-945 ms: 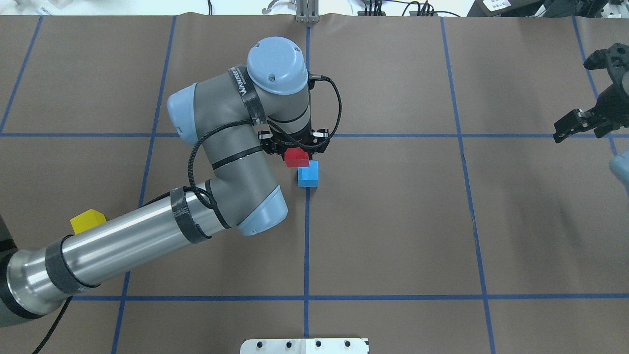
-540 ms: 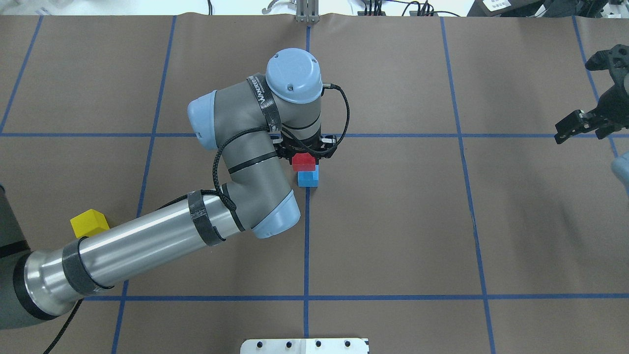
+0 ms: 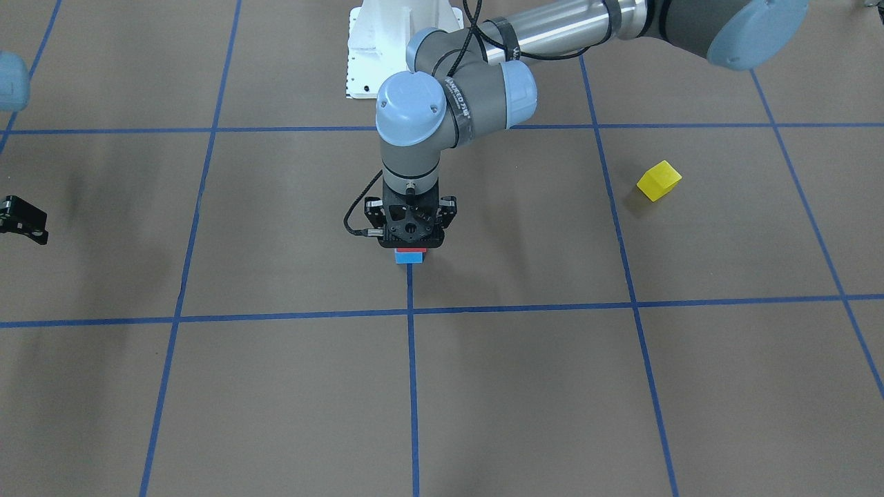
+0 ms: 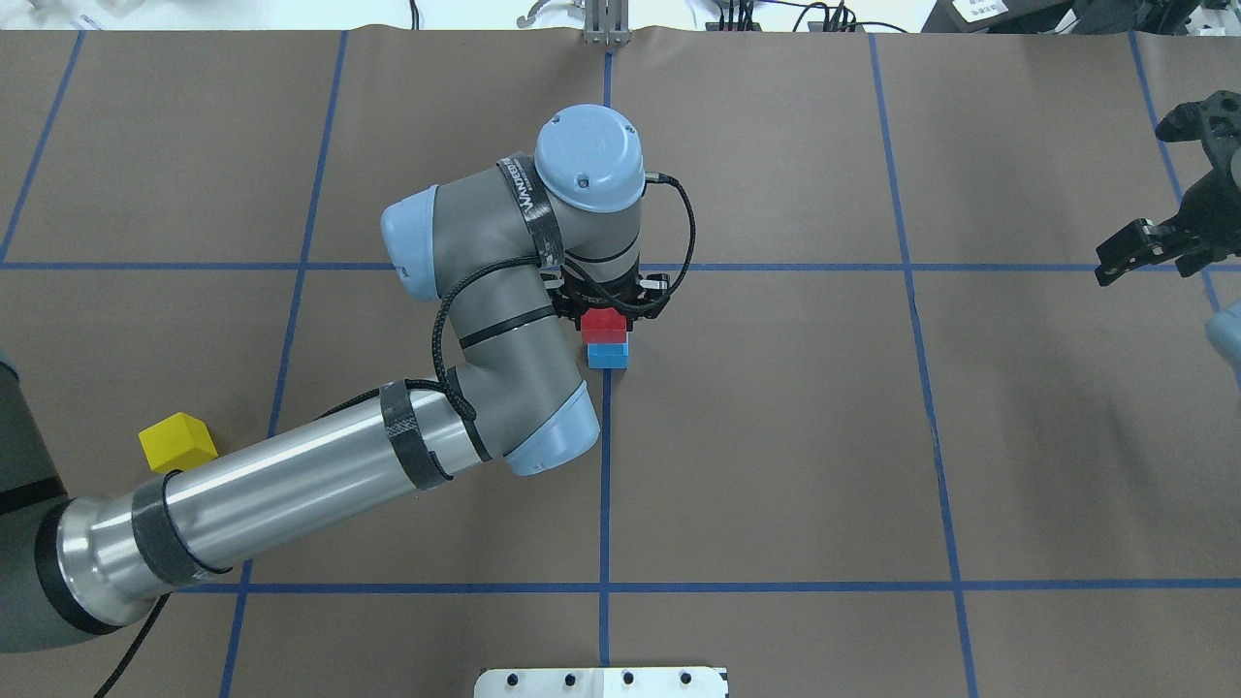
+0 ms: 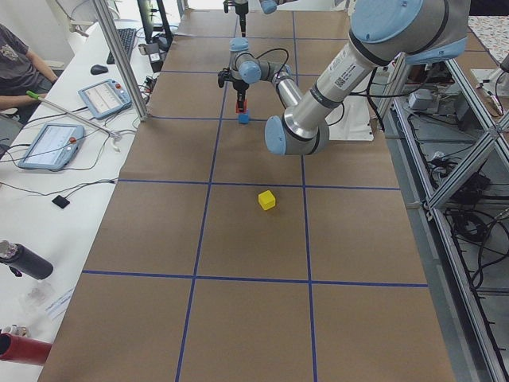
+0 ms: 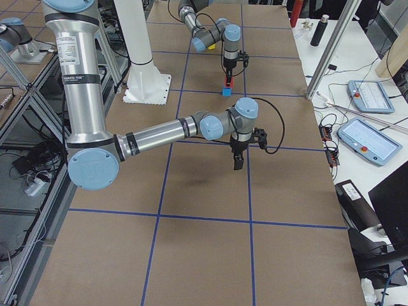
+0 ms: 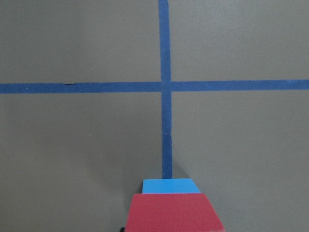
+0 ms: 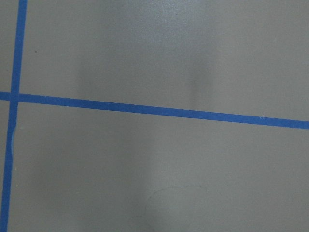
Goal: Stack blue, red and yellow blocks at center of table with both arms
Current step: 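Lower the red cube onto the blue cube and hold it there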
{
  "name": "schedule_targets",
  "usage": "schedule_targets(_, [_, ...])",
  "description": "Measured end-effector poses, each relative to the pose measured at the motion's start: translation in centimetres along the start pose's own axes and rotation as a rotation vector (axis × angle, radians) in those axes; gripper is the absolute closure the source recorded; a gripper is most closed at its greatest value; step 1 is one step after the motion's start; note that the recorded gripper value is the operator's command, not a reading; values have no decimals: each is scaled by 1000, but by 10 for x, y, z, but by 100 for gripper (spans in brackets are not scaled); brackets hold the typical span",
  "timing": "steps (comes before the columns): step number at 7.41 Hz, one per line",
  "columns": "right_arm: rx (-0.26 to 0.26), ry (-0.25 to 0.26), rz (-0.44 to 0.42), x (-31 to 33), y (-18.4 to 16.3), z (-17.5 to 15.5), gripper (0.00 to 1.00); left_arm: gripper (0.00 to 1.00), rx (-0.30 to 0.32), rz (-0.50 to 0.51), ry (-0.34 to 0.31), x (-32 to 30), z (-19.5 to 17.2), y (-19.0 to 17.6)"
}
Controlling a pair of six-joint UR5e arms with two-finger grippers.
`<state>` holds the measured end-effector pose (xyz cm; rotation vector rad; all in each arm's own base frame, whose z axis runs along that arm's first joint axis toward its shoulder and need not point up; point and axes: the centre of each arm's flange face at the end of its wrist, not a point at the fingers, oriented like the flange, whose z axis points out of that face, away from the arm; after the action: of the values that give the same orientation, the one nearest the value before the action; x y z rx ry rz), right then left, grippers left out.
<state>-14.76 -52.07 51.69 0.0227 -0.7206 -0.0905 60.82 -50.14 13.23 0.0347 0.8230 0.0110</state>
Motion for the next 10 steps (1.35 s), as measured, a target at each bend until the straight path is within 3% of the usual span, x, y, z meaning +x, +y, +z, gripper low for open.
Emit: schedule_targets(10, [-2, 1, 5, 0, -1, 1, 0, 100, -14, 10, -15, 6, 9, 2])
